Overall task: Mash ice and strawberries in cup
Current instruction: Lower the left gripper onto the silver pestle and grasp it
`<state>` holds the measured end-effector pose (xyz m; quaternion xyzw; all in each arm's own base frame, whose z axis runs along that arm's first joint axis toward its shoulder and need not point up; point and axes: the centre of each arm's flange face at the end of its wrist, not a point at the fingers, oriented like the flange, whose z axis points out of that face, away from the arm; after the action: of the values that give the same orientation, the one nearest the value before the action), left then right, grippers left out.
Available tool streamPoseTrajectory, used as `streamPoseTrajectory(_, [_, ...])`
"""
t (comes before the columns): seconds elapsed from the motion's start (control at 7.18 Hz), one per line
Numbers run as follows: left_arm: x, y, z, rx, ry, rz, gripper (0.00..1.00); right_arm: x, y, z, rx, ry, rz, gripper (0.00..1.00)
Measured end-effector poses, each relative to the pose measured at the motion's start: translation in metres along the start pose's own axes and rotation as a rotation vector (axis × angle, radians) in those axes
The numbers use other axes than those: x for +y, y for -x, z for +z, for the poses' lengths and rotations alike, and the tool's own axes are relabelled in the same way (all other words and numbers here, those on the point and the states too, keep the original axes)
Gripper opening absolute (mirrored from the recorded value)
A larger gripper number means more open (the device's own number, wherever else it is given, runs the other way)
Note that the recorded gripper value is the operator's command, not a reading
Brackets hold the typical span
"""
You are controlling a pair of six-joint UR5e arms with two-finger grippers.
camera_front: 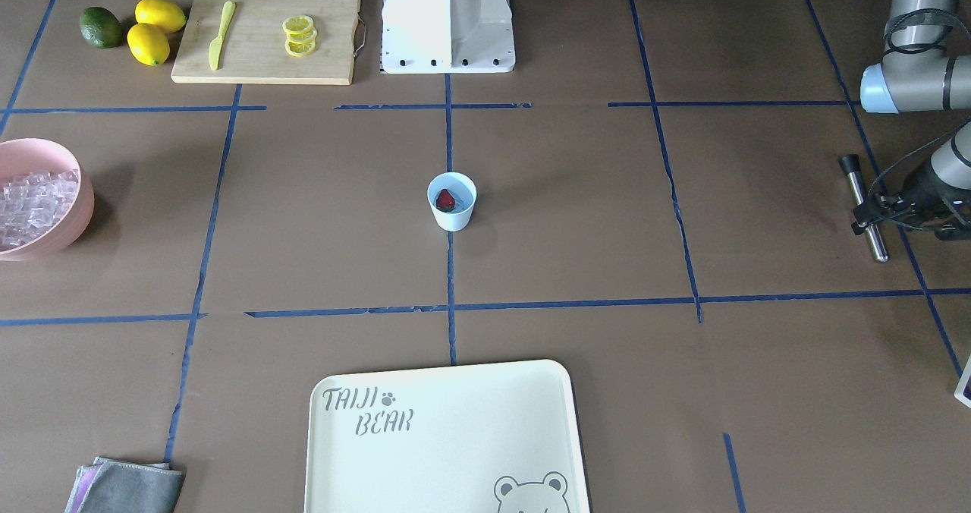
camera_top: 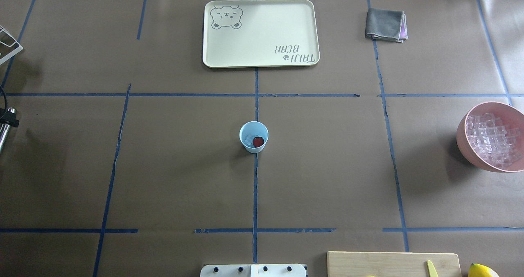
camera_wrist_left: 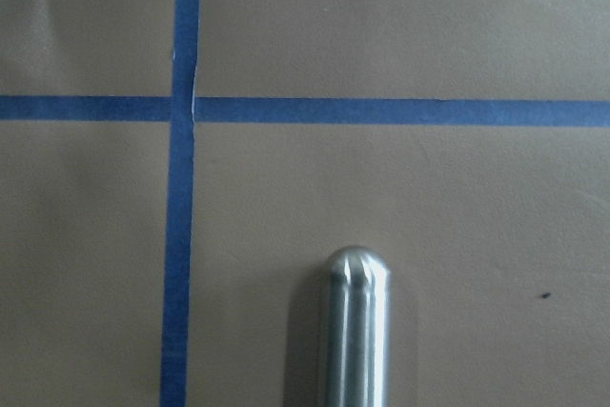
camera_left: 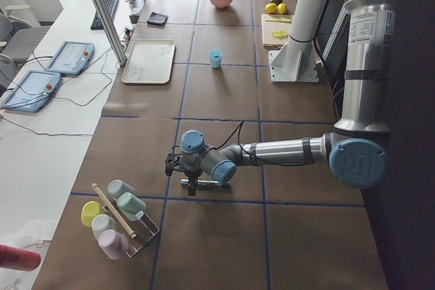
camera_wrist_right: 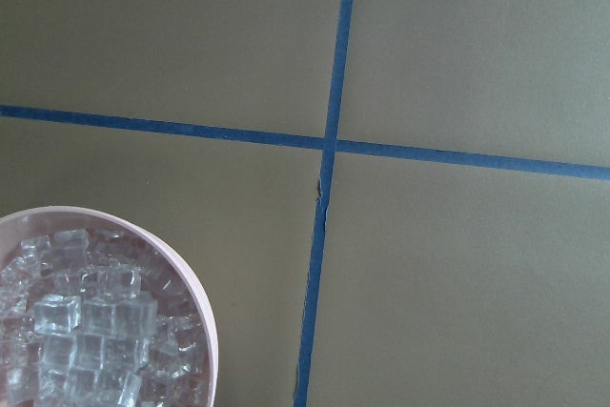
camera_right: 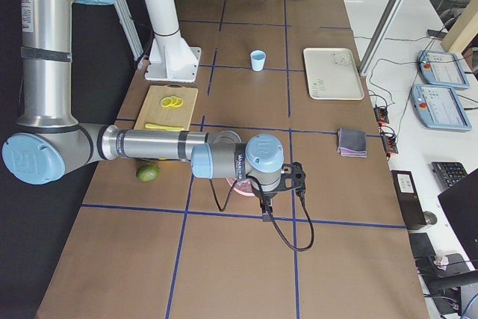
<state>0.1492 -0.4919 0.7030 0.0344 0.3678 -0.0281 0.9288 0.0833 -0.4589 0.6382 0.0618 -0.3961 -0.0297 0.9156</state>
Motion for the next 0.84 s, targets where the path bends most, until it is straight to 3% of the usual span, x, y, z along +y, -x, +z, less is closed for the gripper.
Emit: streamPoseTrajectory(0.84, [-0.0002,-0.0032,0.0011,0.004,0.003,-0.015,1.0,0.0006,-0.002,0.0014,0.003,0.003,0.002,0.99])
